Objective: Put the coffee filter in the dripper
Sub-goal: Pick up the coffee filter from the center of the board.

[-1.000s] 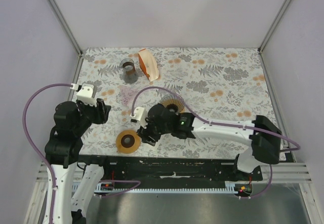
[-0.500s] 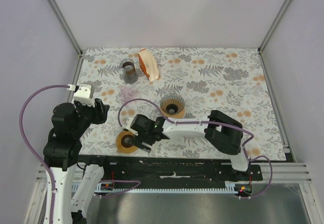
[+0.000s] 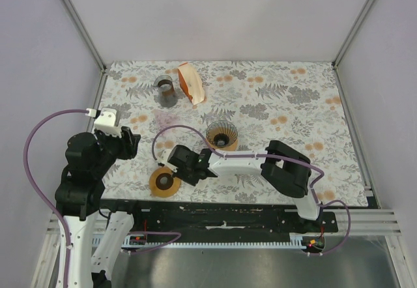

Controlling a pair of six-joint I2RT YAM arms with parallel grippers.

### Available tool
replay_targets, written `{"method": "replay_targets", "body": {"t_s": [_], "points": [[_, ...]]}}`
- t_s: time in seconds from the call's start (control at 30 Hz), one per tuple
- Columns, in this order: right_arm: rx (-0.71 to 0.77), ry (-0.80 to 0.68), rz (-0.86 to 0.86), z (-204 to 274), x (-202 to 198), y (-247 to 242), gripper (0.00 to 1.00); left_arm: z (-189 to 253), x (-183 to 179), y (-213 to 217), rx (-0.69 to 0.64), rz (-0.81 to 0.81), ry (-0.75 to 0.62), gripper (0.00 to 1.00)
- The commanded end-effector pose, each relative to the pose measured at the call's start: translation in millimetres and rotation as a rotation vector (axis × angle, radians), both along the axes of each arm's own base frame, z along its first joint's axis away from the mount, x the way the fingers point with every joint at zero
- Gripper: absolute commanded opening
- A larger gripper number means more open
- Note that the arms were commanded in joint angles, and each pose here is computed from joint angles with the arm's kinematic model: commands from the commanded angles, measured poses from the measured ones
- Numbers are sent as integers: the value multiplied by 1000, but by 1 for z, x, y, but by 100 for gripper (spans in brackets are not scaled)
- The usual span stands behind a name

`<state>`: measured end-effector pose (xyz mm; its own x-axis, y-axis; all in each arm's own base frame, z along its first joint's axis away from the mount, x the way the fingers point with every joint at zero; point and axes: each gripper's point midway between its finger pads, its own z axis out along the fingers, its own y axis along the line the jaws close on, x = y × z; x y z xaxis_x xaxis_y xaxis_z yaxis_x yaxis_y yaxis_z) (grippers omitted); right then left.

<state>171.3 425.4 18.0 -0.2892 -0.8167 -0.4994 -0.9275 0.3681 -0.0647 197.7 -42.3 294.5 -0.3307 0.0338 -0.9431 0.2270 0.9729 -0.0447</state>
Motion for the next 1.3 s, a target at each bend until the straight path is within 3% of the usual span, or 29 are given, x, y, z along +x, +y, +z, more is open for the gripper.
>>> {"method": "replay_targets", "body": {"t_s": [0.0,0.13,0.17,0.2,0.23,0.27,0.37,0.4,0.43,0.67,0.93,1.13,1.27], "points": [[26,30,23,11,-6,-8,0,14,1,-3,-34,1,-34,54],[170,49,101,53,-18,7,0,14,2,-2,-31,3,-36,54],[202,47,121,64,-22,8,4,14,2,-3,-31,0,-36,54],[220,43,145,69,-24,9,16,13,2,-2,-31,1,-35,54],[221,31,166,72,-24,7,36,13,1,-3,-30,-2,-34,54],[206,11,164,71,-20,4,50,13,2,-3,-31,0,-35,54],[106,-20,159,52,-8,-4,78,13,1,-3,-30,-2,-37,53],[65,-5,157,43,-4,-8,95,13,1,-2,-30,-1,-38,54],[35,7,158,34,-1,-9,98,13,1,-3,-29,-2,-37,53],[-19,20,113,17,29,-7,98,16,1,-3,-31,-2,-43,54],[-115,46,121,-4,36,-11,98,19,1,-3,-32,-5,-49,53],[-98,-17,94,20,58,-6,98,16,3,-5,-38,-9,-38,53],[-72,45,64,20,68,-6,98,20,3,-4,-36,-9,-45,53]]}}
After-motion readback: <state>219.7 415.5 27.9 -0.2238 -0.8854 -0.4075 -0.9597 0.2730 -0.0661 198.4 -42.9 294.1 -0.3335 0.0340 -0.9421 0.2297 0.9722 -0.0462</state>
